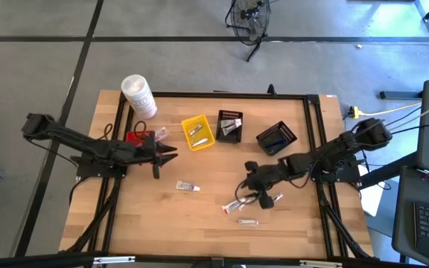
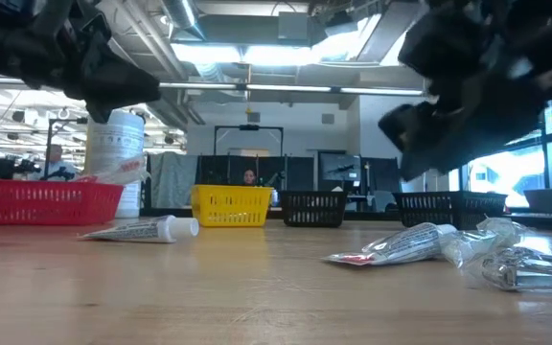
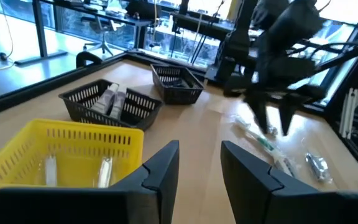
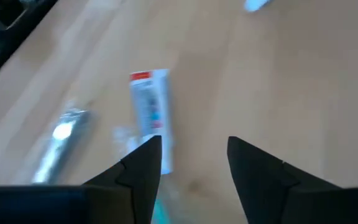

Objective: Pick & Place Travel size toiletries
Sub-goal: Put the nail cutter into the yellow bin

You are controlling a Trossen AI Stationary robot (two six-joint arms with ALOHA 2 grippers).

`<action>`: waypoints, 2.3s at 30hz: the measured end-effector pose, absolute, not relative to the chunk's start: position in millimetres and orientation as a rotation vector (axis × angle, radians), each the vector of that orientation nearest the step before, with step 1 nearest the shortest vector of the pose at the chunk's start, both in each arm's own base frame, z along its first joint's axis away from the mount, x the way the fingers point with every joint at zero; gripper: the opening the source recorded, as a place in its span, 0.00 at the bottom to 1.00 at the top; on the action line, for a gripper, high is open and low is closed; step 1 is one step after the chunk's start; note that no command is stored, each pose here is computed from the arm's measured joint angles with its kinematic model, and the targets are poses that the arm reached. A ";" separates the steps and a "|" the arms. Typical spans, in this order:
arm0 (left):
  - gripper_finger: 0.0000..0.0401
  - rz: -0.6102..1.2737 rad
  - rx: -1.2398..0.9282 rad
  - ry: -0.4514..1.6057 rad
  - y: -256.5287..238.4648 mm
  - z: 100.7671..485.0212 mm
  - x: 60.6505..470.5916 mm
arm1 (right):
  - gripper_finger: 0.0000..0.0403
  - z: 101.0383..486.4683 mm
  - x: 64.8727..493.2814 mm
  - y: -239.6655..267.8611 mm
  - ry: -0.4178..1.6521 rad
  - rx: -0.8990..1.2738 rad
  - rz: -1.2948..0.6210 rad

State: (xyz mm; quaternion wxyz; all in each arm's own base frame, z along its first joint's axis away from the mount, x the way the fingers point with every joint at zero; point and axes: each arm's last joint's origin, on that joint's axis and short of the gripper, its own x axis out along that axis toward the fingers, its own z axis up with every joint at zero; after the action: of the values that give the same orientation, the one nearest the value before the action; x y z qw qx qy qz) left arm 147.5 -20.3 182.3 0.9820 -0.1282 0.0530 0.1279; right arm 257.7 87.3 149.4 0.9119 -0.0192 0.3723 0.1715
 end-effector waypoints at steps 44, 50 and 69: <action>0.28 0.201 0.139 0.013 -34.4 186.6 176.1 | 0.42 143.0 260.9 201.0 0.937 0.134 0.103; 0.28 0.155 0.138 -0.008 -30.6 193.1 181.4 | 0.42 118.4 268.9 213.8 0.966 0.132 0.109; 0.28 0.174 0.084 -0.007 -25.9 192.7 182.2 | 0.15 108.9 286.2 210.9 1.026 0.007 0.135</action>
State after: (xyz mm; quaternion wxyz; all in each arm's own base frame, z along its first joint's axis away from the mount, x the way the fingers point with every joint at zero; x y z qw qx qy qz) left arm 182.2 -25.9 192.7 0.9953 0.0420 -0.0036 0.0867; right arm 286.2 210.9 108.9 0.8691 0.0034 0.4903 0.0644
